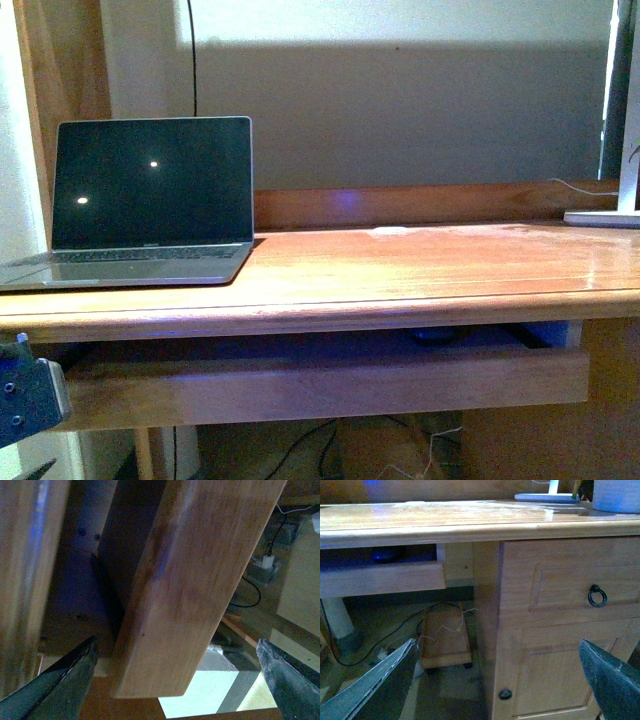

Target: Place mouse

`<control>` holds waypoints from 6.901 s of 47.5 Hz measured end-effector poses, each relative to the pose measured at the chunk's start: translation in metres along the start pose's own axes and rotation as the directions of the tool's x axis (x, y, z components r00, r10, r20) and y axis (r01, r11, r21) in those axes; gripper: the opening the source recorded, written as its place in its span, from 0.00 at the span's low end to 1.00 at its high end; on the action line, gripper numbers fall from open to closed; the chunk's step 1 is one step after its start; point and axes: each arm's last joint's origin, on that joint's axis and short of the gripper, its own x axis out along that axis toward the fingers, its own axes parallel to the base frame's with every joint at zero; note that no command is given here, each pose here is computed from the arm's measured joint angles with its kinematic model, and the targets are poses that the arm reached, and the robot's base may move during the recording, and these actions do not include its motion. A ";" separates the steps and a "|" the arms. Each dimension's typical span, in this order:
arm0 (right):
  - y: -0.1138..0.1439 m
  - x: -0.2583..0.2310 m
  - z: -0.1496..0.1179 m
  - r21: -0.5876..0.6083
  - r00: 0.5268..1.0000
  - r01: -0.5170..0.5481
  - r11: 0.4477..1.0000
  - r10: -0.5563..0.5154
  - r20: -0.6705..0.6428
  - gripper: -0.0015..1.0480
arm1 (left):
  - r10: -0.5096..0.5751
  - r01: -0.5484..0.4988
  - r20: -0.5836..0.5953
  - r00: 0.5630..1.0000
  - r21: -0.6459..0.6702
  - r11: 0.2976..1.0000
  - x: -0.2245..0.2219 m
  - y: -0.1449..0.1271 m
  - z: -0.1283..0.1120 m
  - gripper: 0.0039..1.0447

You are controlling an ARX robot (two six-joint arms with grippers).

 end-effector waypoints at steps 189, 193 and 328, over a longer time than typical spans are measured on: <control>0.000 0.003 -0.004 0.127 0.982 0.058 0.990 -0.034 -0.184 0.93 | 0.323 -0.208 -0.104 0.941 -0.929 0.307 -0.230 -0.070 0.048 0.36; 0.001 0.006 0.011 0.177 0.985 0.062 0.982 -0.032 -0.169 0.93 | 0.324 -0.208 -0.103 0.941 -0.929 0.307 -0.230 -0.070 0.048 0.50; 0.151 0.154 0.143 0.004 0.865 -0.264 0.964 0.239 -0.440 0.54 | 0.324 -0.208 -0.104 0.940 -0.928 0.308 -0.230 -0.070 0.048 0.93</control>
